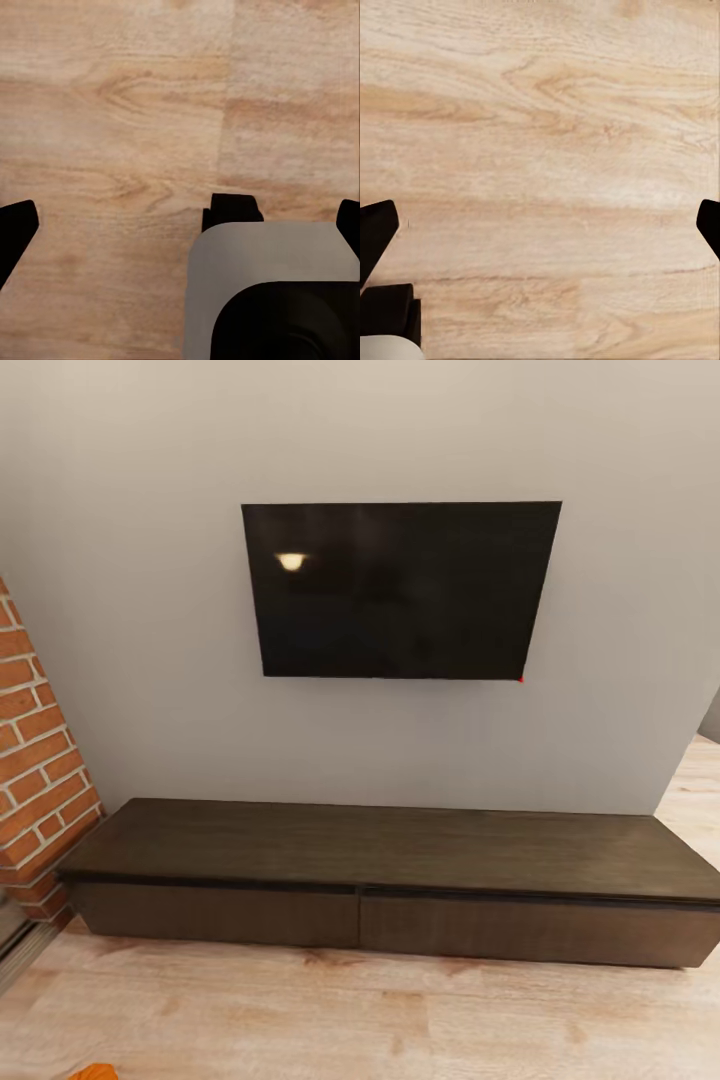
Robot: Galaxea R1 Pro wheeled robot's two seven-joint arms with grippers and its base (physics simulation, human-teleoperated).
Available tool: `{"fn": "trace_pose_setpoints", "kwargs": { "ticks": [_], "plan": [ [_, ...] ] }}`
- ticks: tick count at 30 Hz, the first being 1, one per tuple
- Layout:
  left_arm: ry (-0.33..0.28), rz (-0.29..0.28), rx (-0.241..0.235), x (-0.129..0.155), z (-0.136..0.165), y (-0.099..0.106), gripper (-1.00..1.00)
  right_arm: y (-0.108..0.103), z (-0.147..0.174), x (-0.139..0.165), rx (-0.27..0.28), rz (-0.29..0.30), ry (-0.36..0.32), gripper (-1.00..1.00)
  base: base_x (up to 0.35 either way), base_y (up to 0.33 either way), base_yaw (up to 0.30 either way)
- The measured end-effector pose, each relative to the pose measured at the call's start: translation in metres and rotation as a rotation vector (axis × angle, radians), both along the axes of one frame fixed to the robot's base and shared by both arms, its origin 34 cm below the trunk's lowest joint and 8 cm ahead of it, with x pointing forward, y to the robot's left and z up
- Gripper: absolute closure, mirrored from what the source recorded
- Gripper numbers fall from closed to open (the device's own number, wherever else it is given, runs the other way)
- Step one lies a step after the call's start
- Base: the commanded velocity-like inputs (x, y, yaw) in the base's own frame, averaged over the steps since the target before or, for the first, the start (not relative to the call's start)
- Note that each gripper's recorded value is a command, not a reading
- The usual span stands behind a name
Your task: Place each of the two pumpkins and all three candles from the living room inside a cabinet in the living room (use any cabinet), then make sure every cabinet is closed, and position the cauldron so it is next to a table in the living room.
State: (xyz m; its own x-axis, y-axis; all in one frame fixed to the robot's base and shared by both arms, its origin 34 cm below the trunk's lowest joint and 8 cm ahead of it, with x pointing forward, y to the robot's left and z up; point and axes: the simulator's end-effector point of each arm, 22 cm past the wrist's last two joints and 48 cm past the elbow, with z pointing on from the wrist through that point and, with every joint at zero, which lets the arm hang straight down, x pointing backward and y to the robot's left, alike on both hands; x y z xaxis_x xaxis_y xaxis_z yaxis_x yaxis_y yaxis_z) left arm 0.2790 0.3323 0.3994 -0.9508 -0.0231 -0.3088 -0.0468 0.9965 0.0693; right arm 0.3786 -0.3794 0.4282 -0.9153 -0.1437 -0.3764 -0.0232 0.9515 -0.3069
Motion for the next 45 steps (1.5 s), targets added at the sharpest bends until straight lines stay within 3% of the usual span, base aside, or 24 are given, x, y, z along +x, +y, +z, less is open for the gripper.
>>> {"fn": "trace_pose_setpoints", "kwargs": {
  "ticks": [35, 39, 45],
  "plan": [
    [0.0, 0.001, 0.003, 0.0, 0.0, 0.002, -1.0, 0.001, 0.0, 0.001, 0.003, -0.003, -0.003, -1.0, 0.0, 0.336, 0.0],
    [0.0, 0.0, 0.002, 0.0, 0.0, 0.001, -1.0, -0.003, 0.0, -0.001, 0.015, -0.056, -0.012, -1.0, 0.045, 0.308, 0.0],
    [0.0, -0.001, 0.002, 0.0, 0.0, 0.001, -1.0, -0.011, 0.0, -0.006, 0.048, -0.21, -0.036, -1.0, 0.057, 0.164, 0.0]
  ]
}}
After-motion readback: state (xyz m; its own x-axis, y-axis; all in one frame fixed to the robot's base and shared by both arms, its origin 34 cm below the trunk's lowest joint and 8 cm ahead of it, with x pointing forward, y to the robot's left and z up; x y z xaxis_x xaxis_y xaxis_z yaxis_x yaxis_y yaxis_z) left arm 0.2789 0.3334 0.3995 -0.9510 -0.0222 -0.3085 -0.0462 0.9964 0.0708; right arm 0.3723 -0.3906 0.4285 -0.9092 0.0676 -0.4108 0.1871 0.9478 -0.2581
